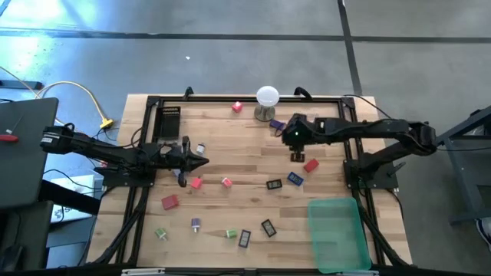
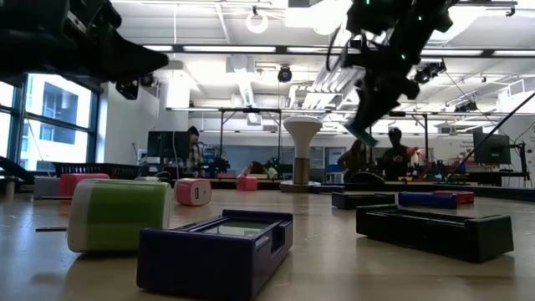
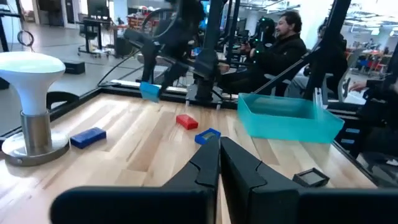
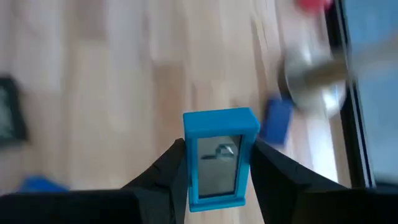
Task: Pick & Place Office items
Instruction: Put the light blue digital clock into the black bin
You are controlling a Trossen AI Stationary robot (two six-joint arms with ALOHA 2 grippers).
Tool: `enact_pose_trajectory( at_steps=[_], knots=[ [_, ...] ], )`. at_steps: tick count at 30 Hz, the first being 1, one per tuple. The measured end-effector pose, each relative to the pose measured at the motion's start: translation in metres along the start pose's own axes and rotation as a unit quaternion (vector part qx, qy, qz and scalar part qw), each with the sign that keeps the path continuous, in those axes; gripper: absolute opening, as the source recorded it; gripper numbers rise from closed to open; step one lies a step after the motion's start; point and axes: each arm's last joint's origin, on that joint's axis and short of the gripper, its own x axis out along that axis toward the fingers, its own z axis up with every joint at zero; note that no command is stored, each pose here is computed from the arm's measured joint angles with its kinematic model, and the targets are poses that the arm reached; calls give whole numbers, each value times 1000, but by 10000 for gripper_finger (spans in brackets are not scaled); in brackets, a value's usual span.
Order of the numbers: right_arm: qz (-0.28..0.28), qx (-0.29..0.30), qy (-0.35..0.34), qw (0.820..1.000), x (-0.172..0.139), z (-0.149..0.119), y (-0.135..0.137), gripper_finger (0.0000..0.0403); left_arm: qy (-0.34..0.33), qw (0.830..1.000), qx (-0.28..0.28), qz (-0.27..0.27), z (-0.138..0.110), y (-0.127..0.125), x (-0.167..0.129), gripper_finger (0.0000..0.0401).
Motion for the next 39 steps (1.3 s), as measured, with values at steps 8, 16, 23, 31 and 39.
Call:
enact_pose_trajectory(
  at_steps=[8,16,23,31,39],
  knots=[
    [26,-30,-117,992,-9,27,34,128,-11,998,58,21,-9,0,15,125],
    [100,-56,-242,963,-26,49,65,128,-68,984,165,-7,-12,-5,25,210],
    [139,-111,-373,911,-44,68,79,130,-99,991,91,-6,-15,-4,39,218],
    [144,-112,-422,888,-38,79,90,131,-89,983,158,-5,-19,-12,81,218],
    [128,-107,-411,896,-28,80,93,132,-91,984,154,7,-19,-9,98,218]
  ],
)
